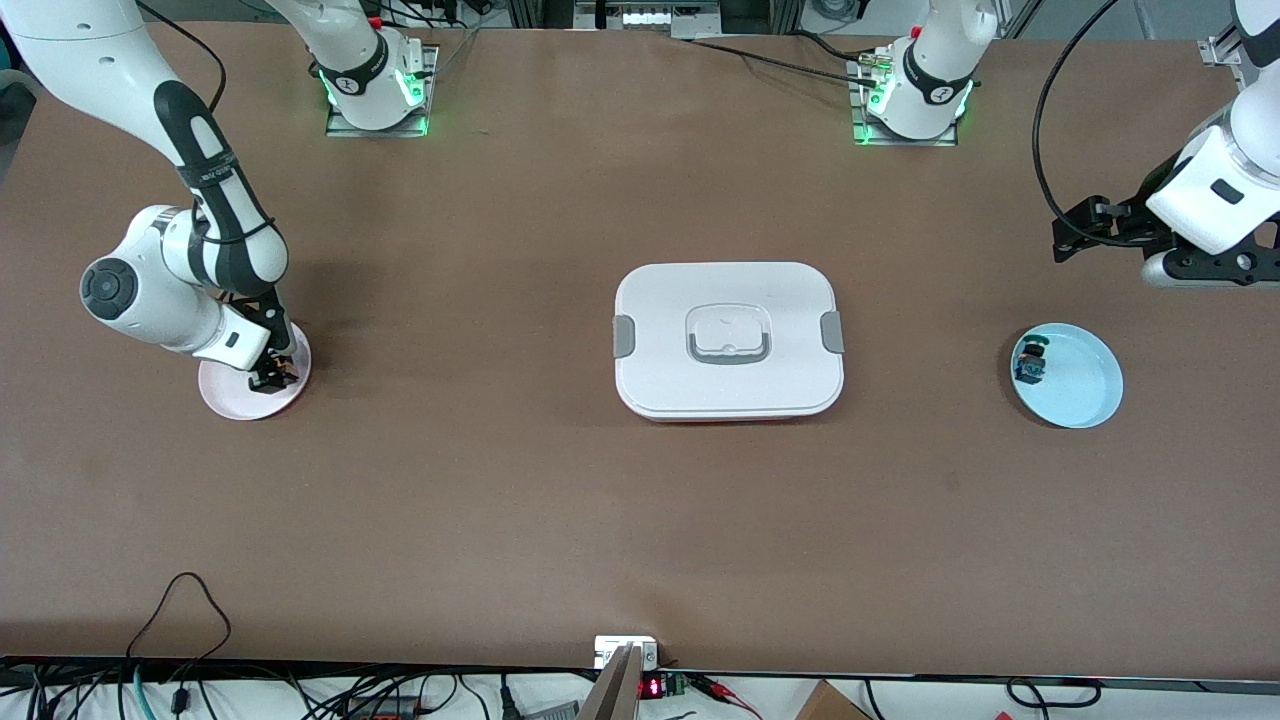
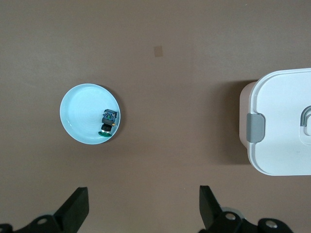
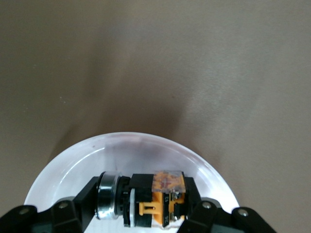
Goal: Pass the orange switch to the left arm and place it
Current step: 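Lift the switch with the right gripper while the left gripper reaches inward, then carry the switch over the box toward the left gripper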
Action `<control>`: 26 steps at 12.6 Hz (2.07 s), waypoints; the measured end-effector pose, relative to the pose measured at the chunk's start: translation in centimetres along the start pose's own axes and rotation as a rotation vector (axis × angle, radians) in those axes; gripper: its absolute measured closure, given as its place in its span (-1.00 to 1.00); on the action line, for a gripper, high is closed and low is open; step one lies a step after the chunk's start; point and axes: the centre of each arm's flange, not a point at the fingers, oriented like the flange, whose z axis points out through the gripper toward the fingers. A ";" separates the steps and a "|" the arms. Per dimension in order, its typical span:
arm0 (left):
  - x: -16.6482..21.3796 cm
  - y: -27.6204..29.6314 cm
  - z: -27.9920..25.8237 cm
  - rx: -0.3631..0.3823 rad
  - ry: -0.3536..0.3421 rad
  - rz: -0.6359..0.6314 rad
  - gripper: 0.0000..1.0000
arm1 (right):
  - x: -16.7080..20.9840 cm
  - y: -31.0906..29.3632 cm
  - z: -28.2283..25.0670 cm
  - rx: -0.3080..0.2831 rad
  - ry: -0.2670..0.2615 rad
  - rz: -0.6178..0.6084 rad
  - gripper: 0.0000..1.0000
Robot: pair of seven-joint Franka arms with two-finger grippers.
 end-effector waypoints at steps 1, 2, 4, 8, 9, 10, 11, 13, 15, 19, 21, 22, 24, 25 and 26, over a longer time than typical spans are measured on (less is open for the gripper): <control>0.0 0.0 0.0 0.000 0.000 0.001 -1.00 | -0.1 0.2 -0.7 -0.008 -0.003 0.000 -0.45; 0.0 0.1 0.0 0.000 0.000 0.002 -1.00 | 0.0 0.4 -1.7 -0.011 -0.003 -0.005 -0.45; 0.0 0.3 0.1 0.000 -0.005 0.004 -1.00 | 0.7 1.2 -4.9 0.004 0.020 -0.030 -0.45; 0.0 0.7 0.6 -0.033 -0.031 0.007 -1.00 | 5.6 4.7 -12.6 0.068 0.155 -0.022 -0.45; 0.0 0.8 0.7 -0.036 -0.034 0.008 -1.00 | 8.0 6.0 -13.7 0.065 0.223 0.012 -0.45; 0.0 1.1 0.8 -0.045 -0.035 0.010 -1.00 | 10.7 7.0 -14.4 0.065 0.294 0.050 -0.45; 0.0 1.6 0.8 -0.076 -0.040 0.014 -1.00 | 13.5 7.9 -14.6 0.066 0.352 0.086 -0.45; -0.1 3.1 2.2 -0.192 -0.118 0.021 -1.00 | 19.6 9.6 -15.0 0.064 0.502 0.173 -0.45; 0.3 4.5 4.6 -0.300 -0.228 0.028 -1.00 | 24.7 10.9 -15.9 0.035 0.684 0.241 -0.45; 1.2 8.1 5.3 -0.633 -0.292 0.027 -1.00 | 32.1 12.8 -17.4 -0.042 1.003 0.382 -0.45; 2.5 9.2 5.1 -0.775 -0.260 -0.001 -1.00 | 35.0 13.4 -17.5 -0.063 1.130 0.460 -0.45; 3.2 9.8 5.2 -0.845 -0.236 -0.025 -1.00 | 36.3 13.6 -17.4 -0.073 1.193 0.487 -0.45; 4.1 11.6 5.8 -0.990 -0.196 -0.061 -1.00 | 38.4 14.0 -17.4 -0.109 1.318 0.510 -0.45; 4.3 12.3 6.7 -1.044 -0.169 -0.060 -1.00 | 39.2 14.3 -17.2 -0.133 1.374 0.514 -0.45; 4.5 12.9 8.1 -1.118 -0.154 -0.074 -1.00 | 40.0 14.7 -17.2 -0.159 1.425 0.517 -0.45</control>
